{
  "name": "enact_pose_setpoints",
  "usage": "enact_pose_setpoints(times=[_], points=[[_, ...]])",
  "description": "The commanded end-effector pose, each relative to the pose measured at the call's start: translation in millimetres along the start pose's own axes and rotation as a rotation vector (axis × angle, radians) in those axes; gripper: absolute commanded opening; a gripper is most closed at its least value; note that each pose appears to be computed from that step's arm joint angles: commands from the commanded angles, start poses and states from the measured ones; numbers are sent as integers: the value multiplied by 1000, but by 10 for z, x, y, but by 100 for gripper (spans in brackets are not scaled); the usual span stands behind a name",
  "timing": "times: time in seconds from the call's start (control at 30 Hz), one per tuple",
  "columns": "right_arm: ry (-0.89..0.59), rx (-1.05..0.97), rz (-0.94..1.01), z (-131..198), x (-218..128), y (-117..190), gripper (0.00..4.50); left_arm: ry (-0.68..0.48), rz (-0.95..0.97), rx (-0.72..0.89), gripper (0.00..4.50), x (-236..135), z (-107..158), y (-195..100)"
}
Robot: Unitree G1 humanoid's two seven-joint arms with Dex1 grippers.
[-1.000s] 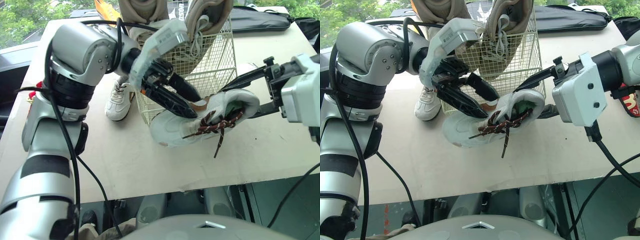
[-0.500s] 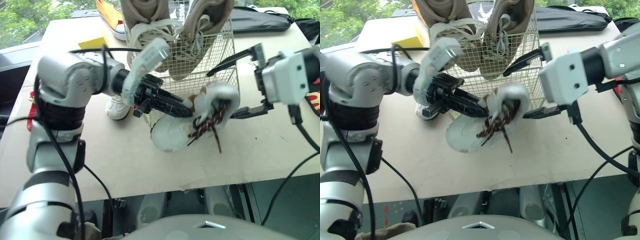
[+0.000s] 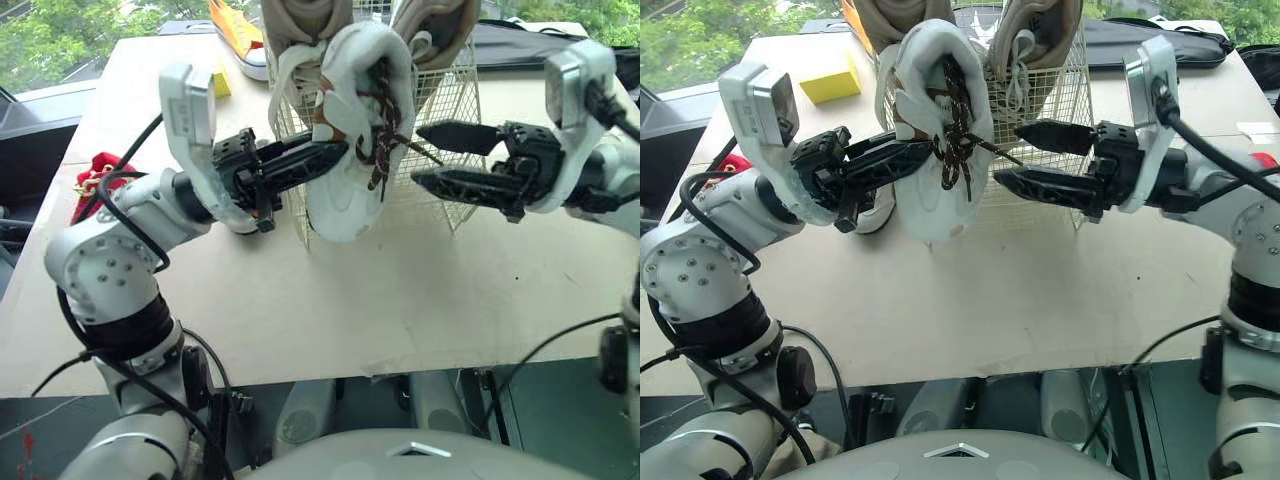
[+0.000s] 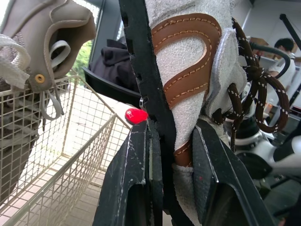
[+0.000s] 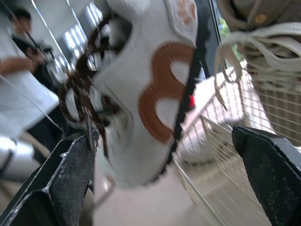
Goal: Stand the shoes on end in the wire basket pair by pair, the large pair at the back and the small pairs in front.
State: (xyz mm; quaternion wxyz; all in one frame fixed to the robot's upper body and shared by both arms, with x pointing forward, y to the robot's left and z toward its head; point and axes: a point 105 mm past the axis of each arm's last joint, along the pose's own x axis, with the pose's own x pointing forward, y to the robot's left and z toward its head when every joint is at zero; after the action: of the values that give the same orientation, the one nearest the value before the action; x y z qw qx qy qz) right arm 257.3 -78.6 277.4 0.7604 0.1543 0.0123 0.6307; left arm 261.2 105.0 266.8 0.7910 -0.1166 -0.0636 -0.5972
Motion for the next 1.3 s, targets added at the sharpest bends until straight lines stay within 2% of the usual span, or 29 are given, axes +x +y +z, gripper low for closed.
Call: enact_pose_setpoints(times=[0.03,0.2,0.27,0.3,0.37,0.47,0.5,0.53,0.57,0.7,0.83,0.93,1.0,1.1,1.3], points=[[-68,47,42,106,65,142,450,-14,-52,53,51,37,82,-128],[-36,83,62,5,218,159,450,-26,-89,50,51,116,80,-171],[-20,92,61,-37,246,149,401,-43,-100,35,51,127,90,-191],[-12,93,62,-57,253,150,375,-51,-100,30,51,129,98,-193],[-11,95,64,-70,252,158,268,-50,-111,16,51,119,85,-217],[-18,88,58,-58,245,153,158,-41,-119,-8,51,93,55,-228],[-20,86,54,-53,241,147,108,-45,-113,-12,51,84,62,-216],[-19,80,48,-52,235,141,66,-59,-110,-29,131,71,89,-204],[-17,76,42,-53,229,136,49,-66,-105,-38,152,60,111,-191],[-17,6,-25,8,167,68,40,-53,-20,-17,307,-45,135,-109],[-120,-195,-151,345,-35,-50,39,-14,81,-3,311,-288,129,-105],[-195,-347,-118,566,-119,16,39,28,114,-3,311,-413,80,-177],[-167,-432,-134,621,-158,-12,39,73,116,18,311,-438,10,-266],[-137,-631,-166,690,-205,-245,39,110,126,126,311,-401,-63,-457],[-54,-859,-237,560,-140,-755,39,85,160,180,311,-375,-57,-533]])
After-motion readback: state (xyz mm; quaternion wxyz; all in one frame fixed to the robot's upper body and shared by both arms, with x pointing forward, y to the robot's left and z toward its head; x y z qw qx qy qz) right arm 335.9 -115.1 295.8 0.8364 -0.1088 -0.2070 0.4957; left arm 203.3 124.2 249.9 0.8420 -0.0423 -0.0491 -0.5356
